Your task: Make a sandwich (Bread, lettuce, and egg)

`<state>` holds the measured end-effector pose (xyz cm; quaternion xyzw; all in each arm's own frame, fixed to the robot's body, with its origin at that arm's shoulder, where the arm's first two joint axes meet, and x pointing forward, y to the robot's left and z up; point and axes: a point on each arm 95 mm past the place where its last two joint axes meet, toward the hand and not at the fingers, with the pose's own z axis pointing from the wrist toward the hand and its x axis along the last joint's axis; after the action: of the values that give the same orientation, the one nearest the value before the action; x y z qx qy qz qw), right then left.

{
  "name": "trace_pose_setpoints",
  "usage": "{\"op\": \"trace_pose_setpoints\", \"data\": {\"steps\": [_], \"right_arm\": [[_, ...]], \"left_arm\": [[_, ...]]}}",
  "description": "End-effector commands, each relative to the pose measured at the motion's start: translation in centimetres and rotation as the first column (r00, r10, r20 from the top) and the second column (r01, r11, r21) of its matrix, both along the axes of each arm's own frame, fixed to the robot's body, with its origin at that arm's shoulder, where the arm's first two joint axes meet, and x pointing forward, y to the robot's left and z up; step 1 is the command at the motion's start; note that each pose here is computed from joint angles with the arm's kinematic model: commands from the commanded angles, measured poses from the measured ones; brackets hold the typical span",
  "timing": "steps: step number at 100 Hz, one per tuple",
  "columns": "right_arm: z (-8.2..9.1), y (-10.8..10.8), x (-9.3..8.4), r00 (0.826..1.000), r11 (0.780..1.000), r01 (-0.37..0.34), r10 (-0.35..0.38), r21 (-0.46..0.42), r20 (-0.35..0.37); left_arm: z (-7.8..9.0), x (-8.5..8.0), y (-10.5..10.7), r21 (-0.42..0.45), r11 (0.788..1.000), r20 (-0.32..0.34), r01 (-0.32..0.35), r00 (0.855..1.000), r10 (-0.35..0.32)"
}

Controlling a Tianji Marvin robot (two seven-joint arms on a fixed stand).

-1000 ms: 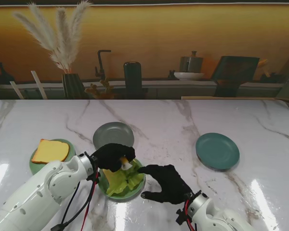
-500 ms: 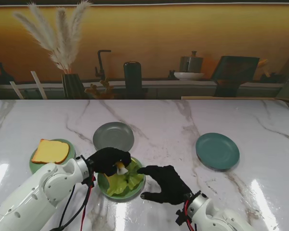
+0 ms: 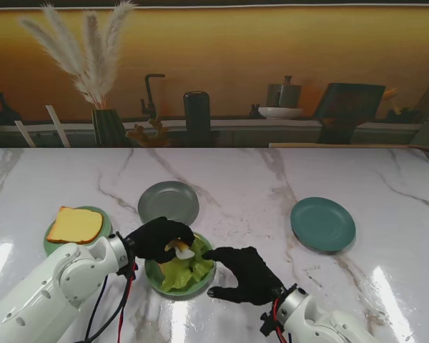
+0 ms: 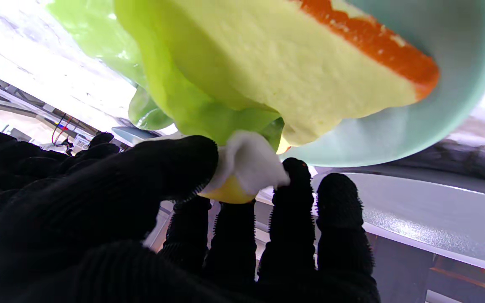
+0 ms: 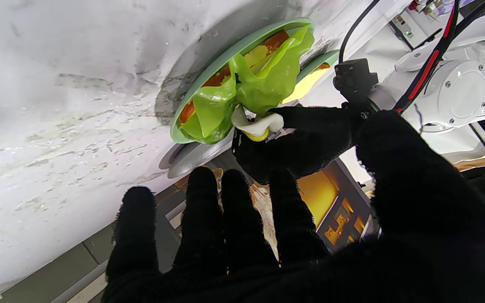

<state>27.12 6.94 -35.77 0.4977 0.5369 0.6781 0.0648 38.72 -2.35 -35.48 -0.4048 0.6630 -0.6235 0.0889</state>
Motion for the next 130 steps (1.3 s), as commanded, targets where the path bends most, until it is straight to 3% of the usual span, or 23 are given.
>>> {"op": "trace_pose_setpoints", "data": {"steps": [1, 82, 130], "right_arm": [[0.1, 0.6, -0.2, 1.000, 1.000, -0.002, 0.002, 0.019, -0.005], [-0.1, 0.9, -0.1, 1.000, 1.000, -0.006, 0.006, 0.022, -0.016], [-0.2, 0.7, 0.1, 1.000, 1.000, 0.001, -0.001, 0.017, 0.004]], "left_arm": [[0.1, -0.2, 0.0, 0.005, 1.000, 0.000, 0.001, 1.000, -0.001], [0.7, -0.9, 1.6, -0.007, 1.000, 0.011, -0.019, 1.000, 0.019], [2.7, -2.0, 4.4, -0.007, 0.990, 0.077, -0.139, 0.987, 0.139]]}}
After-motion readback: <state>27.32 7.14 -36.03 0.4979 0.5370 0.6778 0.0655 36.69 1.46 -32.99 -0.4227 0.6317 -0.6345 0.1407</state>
